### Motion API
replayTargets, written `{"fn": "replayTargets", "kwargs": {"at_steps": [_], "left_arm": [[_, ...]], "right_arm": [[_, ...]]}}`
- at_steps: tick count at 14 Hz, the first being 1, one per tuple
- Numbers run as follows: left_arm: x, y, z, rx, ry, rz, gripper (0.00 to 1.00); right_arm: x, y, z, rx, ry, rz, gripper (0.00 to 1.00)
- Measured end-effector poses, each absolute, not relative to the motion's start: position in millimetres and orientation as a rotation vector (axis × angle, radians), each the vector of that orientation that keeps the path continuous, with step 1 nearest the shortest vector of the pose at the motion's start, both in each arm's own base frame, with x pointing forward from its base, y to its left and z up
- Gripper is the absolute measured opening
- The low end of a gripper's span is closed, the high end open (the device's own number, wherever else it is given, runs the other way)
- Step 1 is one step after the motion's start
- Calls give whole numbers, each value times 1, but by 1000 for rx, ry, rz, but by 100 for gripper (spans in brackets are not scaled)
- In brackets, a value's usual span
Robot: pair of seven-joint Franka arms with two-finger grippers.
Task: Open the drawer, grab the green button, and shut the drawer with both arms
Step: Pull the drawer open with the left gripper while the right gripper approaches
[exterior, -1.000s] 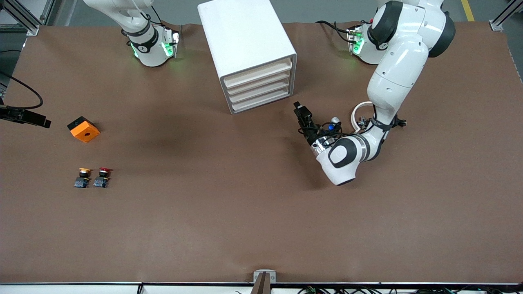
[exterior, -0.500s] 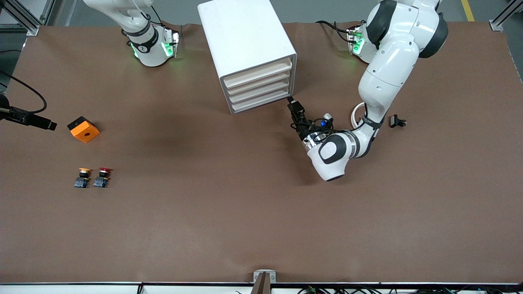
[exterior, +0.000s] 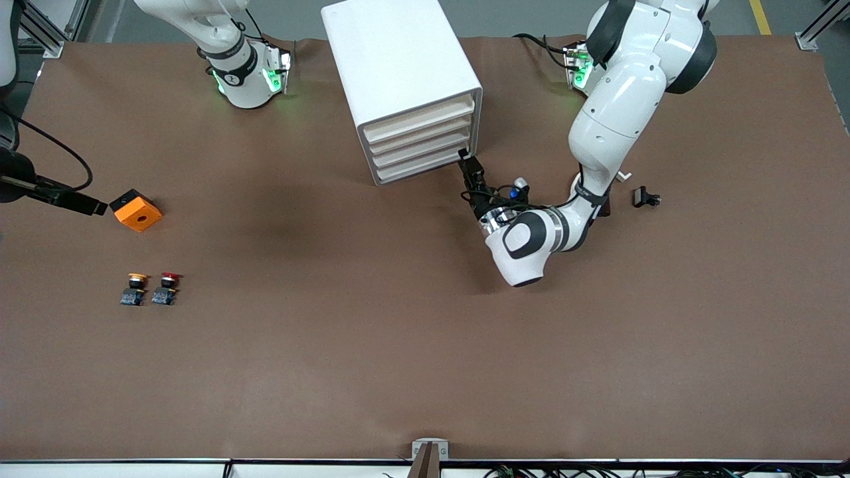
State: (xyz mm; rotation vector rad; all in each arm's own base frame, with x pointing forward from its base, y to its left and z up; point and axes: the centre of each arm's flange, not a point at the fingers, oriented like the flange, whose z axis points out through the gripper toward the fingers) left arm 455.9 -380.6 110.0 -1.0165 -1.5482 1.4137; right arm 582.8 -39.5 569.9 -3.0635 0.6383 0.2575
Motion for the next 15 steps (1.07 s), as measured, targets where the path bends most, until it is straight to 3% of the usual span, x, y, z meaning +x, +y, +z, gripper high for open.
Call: {"fn": "replayTargets", "kwargs": {"at_steps": [8, 10, 13, 15], "left_arm": [[406, -408, 92, -1012, -1465, 1345, 49], [397, -414, 91, -1018, -1451, 1330, 45], [398, -414, 91, -1018, -1453, 1333, 14], [401, -412, 91, -1016, -1458, 1337, 15]], "right_arm": [[587, 45, 575, -3004, 771, 217, 100], [586, 60, 575, -3011, 749, 217, 100], [584, 73, 575, -3017, 736, 217, 100], [586, 77, 574, -3011, 729, 200, 100]]}}
